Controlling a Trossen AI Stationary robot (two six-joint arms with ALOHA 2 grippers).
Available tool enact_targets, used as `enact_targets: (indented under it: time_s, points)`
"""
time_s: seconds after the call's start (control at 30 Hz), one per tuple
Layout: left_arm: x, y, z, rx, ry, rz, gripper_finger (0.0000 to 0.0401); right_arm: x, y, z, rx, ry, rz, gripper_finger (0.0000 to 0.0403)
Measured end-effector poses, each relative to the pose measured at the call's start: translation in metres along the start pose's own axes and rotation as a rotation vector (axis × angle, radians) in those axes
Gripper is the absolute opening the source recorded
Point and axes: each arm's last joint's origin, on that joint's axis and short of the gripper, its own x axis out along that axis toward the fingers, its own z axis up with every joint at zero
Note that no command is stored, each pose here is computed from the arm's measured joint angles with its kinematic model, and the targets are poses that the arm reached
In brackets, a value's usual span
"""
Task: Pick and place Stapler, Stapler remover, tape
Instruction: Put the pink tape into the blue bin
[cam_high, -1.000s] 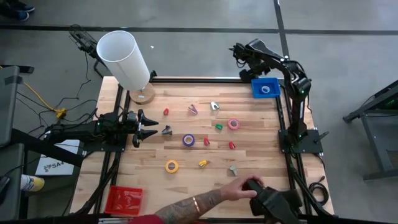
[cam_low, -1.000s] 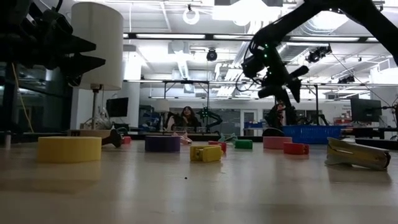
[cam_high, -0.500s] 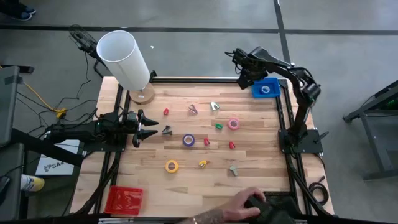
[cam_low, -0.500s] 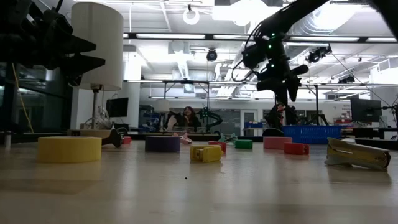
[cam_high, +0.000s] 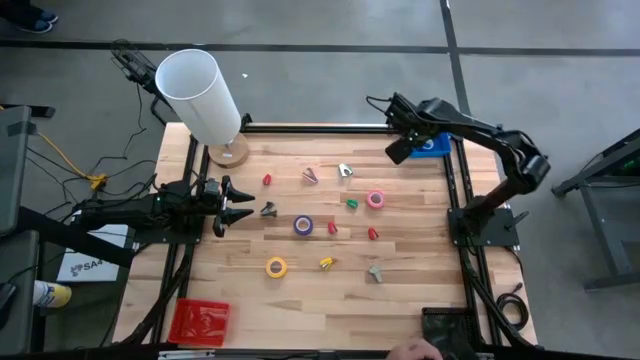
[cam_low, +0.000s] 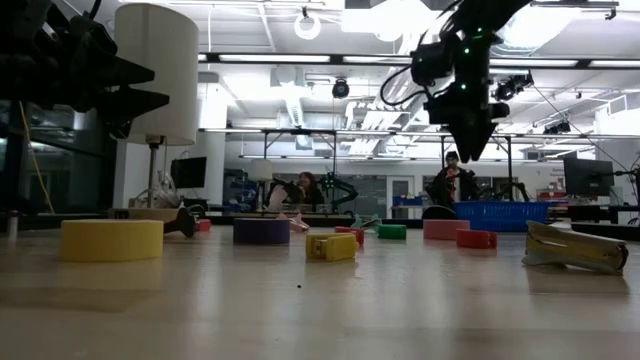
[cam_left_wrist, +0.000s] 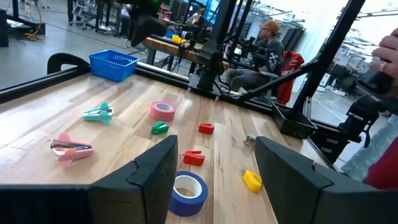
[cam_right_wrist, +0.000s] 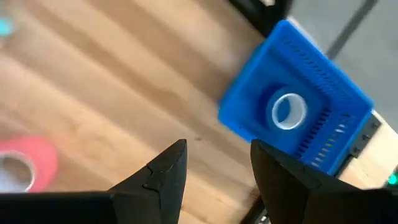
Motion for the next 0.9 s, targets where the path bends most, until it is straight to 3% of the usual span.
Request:
enact_targets:
  time_s: [0.27, 0.57, 0.9]
  points:
    - [0.0, 0.0, 0.0, 0.0, 0.0, 0.0, 0.0213, 0.01, 0.034, -0.02, -0.15, 0.022, 0.207, 0.0169]
    - [0.0, 0.0, 0.0, 0.0, 0.0, 0.0, 0.0213, 0.021, 0.065, -0.032, -0.192, 0.079, 0.207, 0.0169]
    - [0.0, 0.0, 0.0, 0.0, 0.0, 0.0, 0.0213, 0.043, 0.1, -0.035, -0.133, 0.161, 0.209, 0.0169]
